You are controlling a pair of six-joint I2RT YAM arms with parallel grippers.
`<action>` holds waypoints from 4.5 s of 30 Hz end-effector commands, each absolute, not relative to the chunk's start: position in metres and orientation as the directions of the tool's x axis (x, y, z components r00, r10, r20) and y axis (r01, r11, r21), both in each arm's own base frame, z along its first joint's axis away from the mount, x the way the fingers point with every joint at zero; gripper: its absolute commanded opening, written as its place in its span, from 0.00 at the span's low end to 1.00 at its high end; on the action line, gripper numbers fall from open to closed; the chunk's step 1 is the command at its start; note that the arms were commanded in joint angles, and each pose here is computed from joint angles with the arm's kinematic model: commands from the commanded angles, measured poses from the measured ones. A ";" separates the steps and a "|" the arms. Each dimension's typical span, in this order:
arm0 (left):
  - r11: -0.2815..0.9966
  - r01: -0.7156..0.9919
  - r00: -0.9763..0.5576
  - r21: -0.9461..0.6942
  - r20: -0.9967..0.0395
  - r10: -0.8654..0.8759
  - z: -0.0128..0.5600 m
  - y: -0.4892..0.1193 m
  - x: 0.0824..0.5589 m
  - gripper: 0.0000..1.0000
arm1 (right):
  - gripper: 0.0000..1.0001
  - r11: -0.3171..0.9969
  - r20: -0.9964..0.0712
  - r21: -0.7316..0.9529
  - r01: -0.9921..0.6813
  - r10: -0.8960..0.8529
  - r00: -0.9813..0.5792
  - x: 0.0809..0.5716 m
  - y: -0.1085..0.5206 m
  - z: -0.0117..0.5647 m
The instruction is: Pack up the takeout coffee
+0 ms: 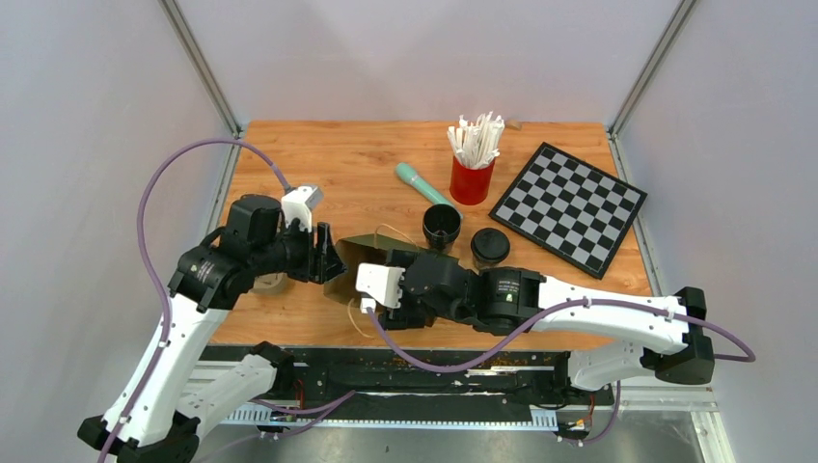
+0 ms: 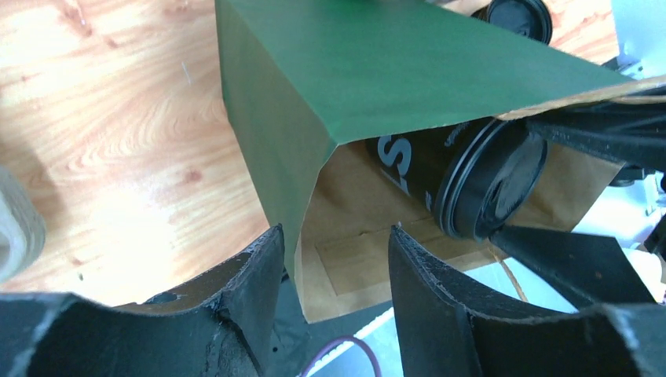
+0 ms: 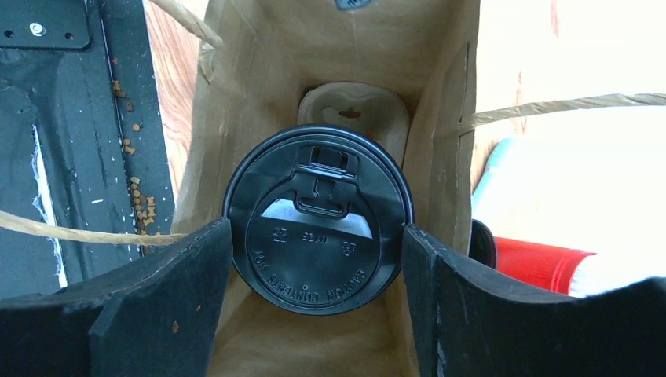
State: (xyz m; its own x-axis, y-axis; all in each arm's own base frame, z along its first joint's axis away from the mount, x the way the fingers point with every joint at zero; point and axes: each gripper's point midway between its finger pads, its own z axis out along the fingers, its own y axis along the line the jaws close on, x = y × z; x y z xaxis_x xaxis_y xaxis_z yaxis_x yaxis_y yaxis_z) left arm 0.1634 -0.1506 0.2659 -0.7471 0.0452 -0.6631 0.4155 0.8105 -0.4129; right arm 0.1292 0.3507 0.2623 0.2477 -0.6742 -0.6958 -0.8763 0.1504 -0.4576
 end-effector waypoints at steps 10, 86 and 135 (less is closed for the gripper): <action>0.844 0.402 -0.759 -0.355 -0.645 0.090 0.254 -0.135 0.154 0.61 | 0.66 0.135 -0.708 -0.447 -0.884 -0.658 0.257 0.122 0.348 0.255; 0.704 0.493 -0.764 -0.511 -0.641 0.069 0.234 -0.166 0.134 0.00 | 0.68 -0.166 -0.539 -0.609 -0.776 -0.631 0.558 0.157 0.407 0.190; 0.710 0.465 -0.773 -0.529 -0.633 0.035 0.228 -0.166 0.134 0.00 | 0.67 -0.094 -0.605 -0.604 -0.791 -0.593 0.532 0.161 0.410 0.211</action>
